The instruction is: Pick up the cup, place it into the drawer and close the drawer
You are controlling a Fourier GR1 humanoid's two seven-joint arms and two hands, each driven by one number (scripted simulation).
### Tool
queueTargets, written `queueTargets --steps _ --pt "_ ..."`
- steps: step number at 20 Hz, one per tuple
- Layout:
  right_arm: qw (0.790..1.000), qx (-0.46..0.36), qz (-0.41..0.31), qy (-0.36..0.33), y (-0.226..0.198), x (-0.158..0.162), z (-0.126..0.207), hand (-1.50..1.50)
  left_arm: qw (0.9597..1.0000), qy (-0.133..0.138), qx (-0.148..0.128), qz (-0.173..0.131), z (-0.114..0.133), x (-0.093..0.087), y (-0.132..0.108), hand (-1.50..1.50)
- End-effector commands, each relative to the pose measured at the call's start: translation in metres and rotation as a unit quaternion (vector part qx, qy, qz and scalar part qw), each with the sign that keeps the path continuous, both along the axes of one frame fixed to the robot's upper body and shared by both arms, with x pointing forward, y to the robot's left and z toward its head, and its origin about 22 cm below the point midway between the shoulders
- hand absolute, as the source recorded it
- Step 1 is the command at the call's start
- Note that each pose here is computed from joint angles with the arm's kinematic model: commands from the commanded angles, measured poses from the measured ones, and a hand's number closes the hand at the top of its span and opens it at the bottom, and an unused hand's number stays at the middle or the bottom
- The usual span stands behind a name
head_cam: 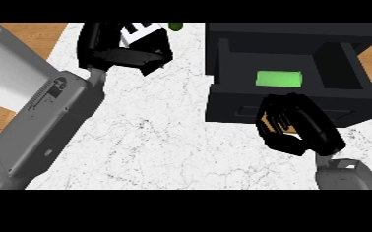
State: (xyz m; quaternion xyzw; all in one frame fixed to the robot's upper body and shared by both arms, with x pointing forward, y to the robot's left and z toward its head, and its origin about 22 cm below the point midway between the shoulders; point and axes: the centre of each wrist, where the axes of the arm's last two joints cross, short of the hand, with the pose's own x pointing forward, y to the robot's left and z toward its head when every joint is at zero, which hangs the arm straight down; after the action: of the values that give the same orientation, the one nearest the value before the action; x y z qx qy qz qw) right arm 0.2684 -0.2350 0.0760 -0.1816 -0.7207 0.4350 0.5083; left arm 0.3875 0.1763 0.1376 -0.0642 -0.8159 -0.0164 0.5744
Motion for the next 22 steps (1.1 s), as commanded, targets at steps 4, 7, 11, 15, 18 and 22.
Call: queueTargets --steps 4,7,11,15,18,22 --pt "0.99 -0.138 0.01 -0.017 0.015 0.031 -0.034 1.5 0.9998 -0.001 0.003 0.018 -0.033 -0.031 0.048 -1.5" --pt "0.987 -0.157 0.013 -0.013 0.027 0.044 -0.079 1.5 0.9998 -0.001 -0.006 0.018 -0.007 -0.034 0.049 -1.5" --pt "0.988 -0.156 -0.005 -0.002 0.031 0.073 -0.099 1.5 0.9998 0.003 -0.015 0.01 -0.025 -0.051 0.08 -1.5" --pt "0.99 -0.143 0.001 0.009 0.044 0.118 -0.074 1.5 0.9999 0.004 -0.006 0.014 -0.032 -0.06 0.096 -1.5" --pt "0.993 -0.117 -0.002 0.021 0.016 0.135 -0.067 1.5 0.9997 0.012 -0.02 0.013 -0.022 -0.047 0.097 -1.5" --pt "0.991 -0.125 -0.023 0.039 -0.006 0.143 -0.071 1.5 0.9999 0.005 -0.009 0.004 -0.025 -0.06 0.105 -1.5"
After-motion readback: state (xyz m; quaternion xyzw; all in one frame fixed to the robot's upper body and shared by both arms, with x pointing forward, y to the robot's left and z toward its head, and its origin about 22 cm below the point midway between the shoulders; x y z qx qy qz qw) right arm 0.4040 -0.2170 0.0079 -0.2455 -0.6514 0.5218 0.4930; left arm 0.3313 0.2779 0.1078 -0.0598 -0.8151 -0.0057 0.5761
